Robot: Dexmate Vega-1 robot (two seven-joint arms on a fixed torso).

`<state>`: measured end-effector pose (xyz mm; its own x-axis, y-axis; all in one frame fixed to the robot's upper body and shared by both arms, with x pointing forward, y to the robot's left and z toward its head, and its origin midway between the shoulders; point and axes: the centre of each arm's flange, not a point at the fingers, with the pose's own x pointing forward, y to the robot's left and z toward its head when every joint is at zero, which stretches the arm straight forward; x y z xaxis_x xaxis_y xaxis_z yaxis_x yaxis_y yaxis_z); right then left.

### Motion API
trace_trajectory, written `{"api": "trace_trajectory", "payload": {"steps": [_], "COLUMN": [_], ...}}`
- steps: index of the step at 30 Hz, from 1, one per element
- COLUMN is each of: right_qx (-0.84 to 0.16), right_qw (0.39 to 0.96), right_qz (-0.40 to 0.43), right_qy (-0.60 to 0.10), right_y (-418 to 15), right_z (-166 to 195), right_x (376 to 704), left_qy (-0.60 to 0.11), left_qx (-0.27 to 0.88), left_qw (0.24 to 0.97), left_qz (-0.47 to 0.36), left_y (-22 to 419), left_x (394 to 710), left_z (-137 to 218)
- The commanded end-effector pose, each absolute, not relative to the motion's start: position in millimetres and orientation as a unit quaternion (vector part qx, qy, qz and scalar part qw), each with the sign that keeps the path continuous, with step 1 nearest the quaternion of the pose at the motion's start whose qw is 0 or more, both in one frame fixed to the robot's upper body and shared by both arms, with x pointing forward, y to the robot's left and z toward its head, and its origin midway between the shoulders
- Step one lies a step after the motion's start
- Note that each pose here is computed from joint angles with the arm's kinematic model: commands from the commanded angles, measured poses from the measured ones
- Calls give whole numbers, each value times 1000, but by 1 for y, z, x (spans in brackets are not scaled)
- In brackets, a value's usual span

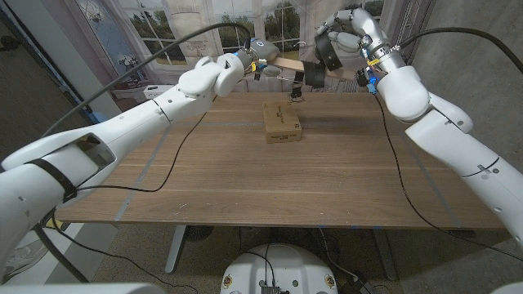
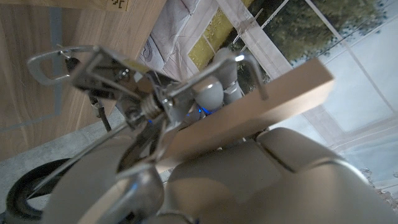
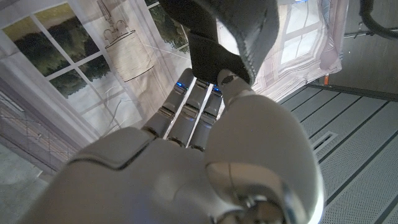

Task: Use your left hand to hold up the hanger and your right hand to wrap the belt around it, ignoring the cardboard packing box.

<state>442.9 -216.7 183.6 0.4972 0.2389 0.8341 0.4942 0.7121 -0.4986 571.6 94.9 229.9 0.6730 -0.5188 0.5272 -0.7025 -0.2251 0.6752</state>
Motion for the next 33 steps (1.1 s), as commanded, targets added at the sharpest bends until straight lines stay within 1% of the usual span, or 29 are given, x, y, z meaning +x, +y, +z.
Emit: {"api": "trace_trajectory", "payload": {"steps": [1, 6, 16, 24, 33], "right_qx": [-354, -350, -331, -323, -291], "right_qw": [806, 813, 827, 845, 868], "right_qz": [-160, -161, -174, -178, -163], "right_qy": [-447, -436, -419, -388, -369], "right_y": [-198, -182, -153, -155, -168], "right_z": [123, 109, 90, 88, 83], "right_x": [431, 438, 436, 445, 463], "left_qy": [-412, -421, -447, -486, -499], "left_qx": [760, 752, 726, 681, 665], "left_qw": [482, 484, 490, 508, 519], "left_qz": [144, 153, 183, 206, 201], "left_y": [99, 99, 99, 104, 105], "left_x": [565, 564, 564, 563, 563], "left_z": [236, 236, 233, 231, 234]}}
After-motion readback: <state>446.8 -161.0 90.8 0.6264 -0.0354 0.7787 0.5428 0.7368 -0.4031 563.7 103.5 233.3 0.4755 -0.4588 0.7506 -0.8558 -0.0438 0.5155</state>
